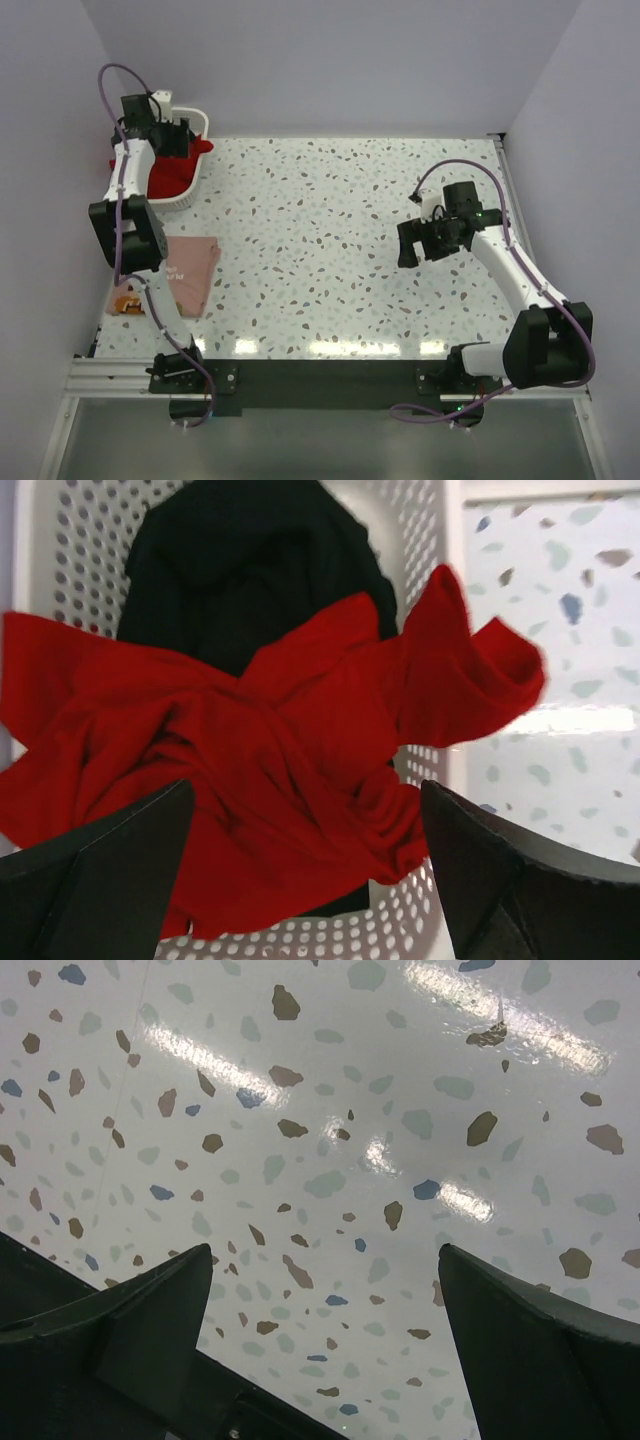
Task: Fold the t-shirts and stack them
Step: Grab the tshirt from the pile, then move the tshirt to the center of the board, then flatten the tshirt out
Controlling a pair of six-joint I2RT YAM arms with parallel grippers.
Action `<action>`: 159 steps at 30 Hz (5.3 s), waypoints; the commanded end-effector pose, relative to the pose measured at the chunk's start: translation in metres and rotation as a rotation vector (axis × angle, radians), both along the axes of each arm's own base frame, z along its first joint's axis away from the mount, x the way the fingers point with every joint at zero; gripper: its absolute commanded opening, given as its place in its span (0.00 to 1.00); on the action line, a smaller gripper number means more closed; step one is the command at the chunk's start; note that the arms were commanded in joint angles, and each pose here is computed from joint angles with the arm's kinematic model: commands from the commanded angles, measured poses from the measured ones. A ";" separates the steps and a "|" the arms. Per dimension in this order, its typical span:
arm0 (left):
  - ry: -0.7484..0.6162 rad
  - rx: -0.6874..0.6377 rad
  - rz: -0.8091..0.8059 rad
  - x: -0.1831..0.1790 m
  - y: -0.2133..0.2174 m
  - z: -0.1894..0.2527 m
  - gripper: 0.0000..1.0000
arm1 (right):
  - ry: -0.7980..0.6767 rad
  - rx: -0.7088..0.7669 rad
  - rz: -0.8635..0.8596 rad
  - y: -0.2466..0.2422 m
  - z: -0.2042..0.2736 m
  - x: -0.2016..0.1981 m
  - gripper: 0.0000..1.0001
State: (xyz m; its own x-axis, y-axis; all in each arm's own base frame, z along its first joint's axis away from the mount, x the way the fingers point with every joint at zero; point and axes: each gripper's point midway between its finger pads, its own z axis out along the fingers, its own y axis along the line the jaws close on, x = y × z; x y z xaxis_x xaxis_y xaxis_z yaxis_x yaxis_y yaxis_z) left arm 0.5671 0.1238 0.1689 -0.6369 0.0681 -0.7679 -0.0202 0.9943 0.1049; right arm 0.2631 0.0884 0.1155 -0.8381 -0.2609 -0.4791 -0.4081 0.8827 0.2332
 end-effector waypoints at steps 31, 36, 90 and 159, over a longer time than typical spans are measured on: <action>-0.537 0.010 -0.222 -0.029 -0.091 0.271 0.00 | -0.038 0.034 0.022 0.006 0.010 0.007 0.99; -0.754 -0.106 -0.406 -0.069 -0.195 0.359 0.00 | -0.055 0.025 0.014 0.004 0.013 0.008 0.99; 0.295 -0.199 -1.041 -0.204 -0.379 -0.094 0.49 | 0.059 0.022 0.098 0.059 -0.091 0.117 0.69; -0.801 -0.836 -0.102 -0.231 -0.162 0.340 0.00 | -1.299 -0.442 -0.400 -0.151 0.424 0.069 0.00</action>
State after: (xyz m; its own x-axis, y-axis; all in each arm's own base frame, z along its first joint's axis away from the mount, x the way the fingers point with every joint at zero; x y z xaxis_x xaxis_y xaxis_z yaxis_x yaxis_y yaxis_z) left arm 0.3452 -0.0843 0.4661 -0.2335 -0.4668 -0.8530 0.4234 0.7409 -0.5213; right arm 0.3433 -0.0160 0.5017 0.0319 -0.3755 -0.9263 -0.0911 0.9218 -0.3769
